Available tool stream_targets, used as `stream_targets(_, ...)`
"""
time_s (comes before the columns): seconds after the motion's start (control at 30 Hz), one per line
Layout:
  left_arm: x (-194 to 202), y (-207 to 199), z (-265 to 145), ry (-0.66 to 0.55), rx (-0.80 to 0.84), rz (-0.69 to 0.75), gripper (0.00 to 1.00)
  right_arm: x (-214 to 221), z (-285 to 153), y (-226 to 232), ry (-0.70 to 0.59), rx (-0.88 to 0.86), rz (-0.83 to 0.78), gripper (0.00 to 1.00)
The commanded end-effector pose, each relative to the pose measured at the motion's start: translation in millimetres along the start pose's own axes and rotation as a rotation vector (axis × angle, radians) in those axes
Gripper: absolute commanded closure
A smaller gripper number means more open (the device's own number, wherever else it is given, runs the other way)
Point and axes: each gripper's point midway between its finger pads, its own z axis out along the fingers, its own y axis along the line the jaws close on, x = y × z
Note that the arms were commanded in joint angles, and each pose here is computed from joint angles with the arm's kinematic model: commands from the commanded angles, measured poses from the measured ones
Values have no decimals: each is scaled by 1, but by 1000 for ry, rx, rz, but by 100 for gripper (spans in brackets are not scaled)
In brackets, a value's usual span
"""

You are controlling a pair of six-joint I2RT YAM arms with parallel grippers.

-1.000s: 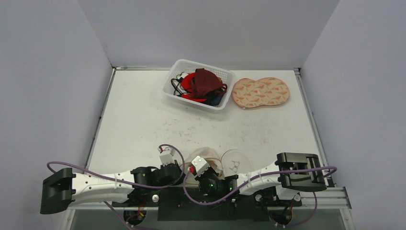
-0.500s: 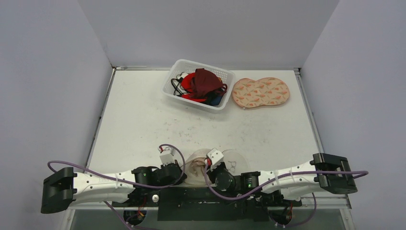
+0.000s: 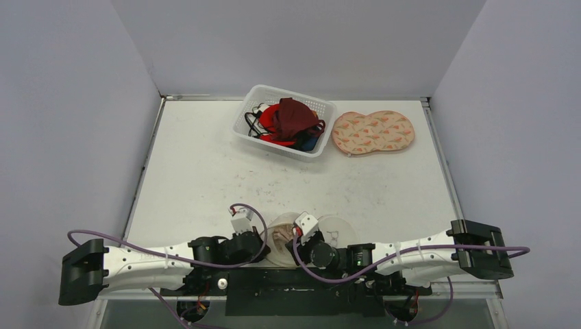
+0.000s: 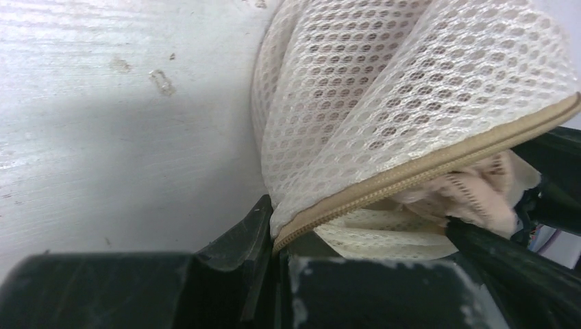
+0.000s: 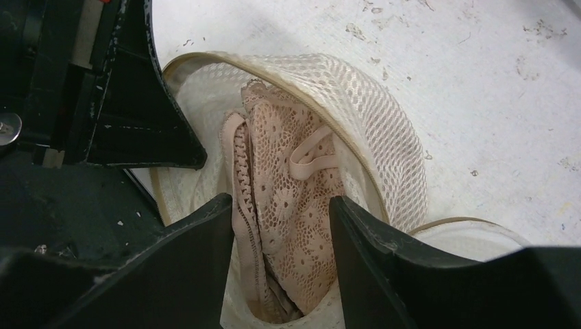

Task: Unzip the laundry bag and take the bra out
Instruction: Pick up the bra from the laundry bag.

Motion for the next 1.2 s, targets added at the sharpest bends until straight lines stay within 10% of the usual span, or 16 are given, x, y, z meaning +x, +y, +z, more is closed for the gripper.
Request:
stream_targets(0.0, -12, -33, -7, -21, 76, -2, 100, -19, 2, 10, -50, -34, 26, 45)
stream_targets(0.67, -12, -35, -10, -15, 88, -5, 100, -1, 21, 22, 72, 66, -253, 40)
stream_targets(1.17, -12, -32, -10, -19, 84, -9, 100, 2, 30, 16, 57, 139, -249, 83)
